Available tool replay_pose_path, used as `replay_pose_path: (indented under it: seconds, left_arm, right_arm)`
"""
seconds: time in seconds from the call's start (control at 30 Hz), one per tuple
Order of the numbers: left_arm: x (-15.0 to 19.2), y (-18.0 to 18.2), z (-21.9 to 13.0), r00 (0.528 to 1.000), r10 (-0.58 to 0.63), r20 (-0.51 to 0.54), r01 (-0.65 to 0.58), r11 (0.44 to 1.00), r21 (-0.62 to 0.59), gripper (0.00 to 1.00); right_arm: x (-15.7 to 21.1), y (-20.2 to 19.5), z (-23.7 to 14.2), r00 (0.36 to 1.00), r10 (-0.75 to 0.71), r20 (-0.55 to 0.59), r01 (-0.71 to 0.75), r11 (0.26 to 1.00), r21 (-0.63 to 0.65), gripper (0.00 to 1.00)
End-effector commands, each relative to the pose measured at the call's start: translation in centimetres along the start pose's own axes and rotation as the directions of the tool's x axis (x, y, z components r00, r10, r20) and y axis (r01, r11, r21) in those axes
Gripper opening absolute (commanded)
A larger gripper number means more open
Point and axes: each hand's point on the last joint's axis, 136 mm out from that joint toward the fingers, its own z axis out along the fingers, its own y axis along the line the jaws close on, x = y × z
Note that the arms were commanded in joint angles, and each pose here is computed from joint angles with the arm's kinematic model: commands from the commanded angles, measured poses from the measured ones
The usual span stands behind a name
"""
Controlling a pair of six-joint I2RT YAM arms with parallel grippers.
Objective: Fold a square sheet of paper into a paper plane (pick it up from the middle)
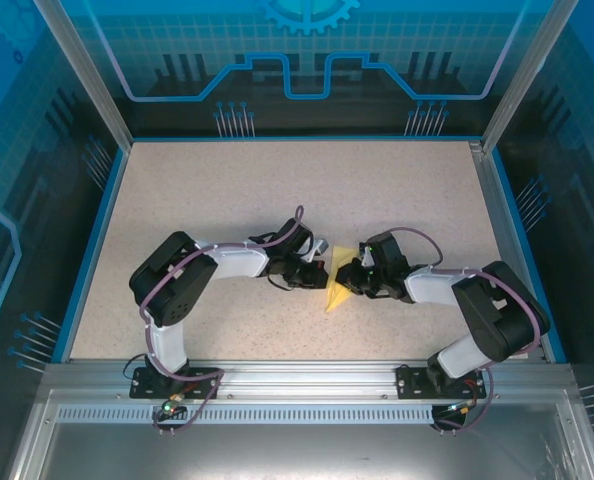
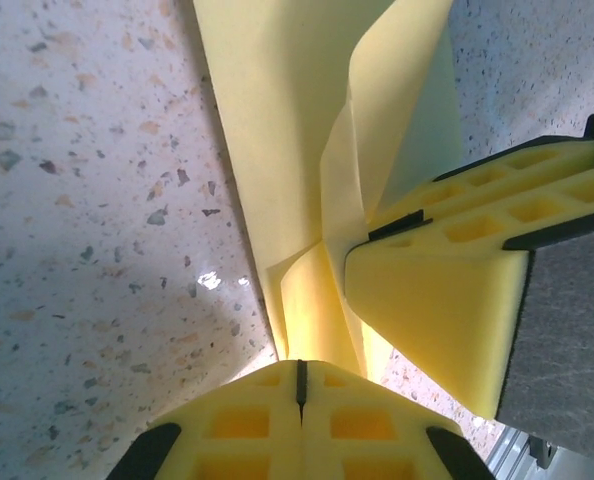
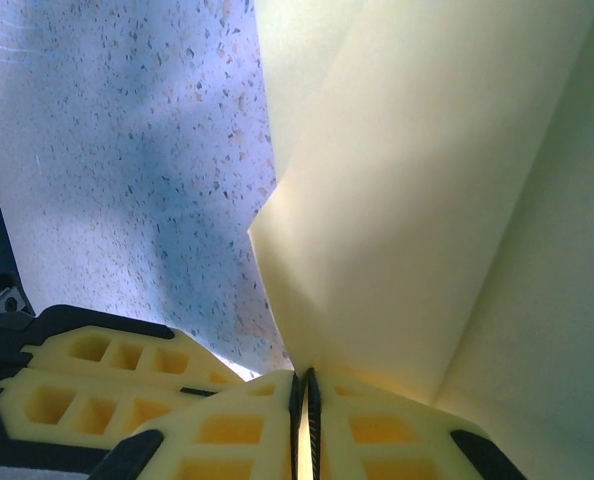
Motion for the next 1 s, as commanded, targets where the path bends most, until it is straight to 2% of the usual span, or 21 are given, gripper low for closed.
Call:
replay_pose_path:
  seconds: [0.0, 0.37, 0.97]
  left_arm:
    - [0.4, -0.1, -0.5, 1.0, -0.022, -0.018, 0.022, 1.0, 0.011, 0.0]
    - [0.6, 0.5, 0.6, 0.999, -0.028, -0.047, 0.029, 0.999, 0.017, 0.0]
    - [0.8, -0.5, -1.1, 1.0, -0.026, -0.008, 0.026, 0.999, 0.032, 0.0]
  right_arm:
    - [0.4, 0.6, 0.3, 0.999, -0.029, -0.025, 0.029, 1.0, -0.001, 0.13]
    - [0.6, 0.9, 0.7, 0.998, -0.051, -0.046, 0.051, 0.999, 0.01, 0.14]
    - [0.9, 0.5, 1.7, 0.995, -0.062, -0.078, 0.064, 0.997, 0.034, 0.18]
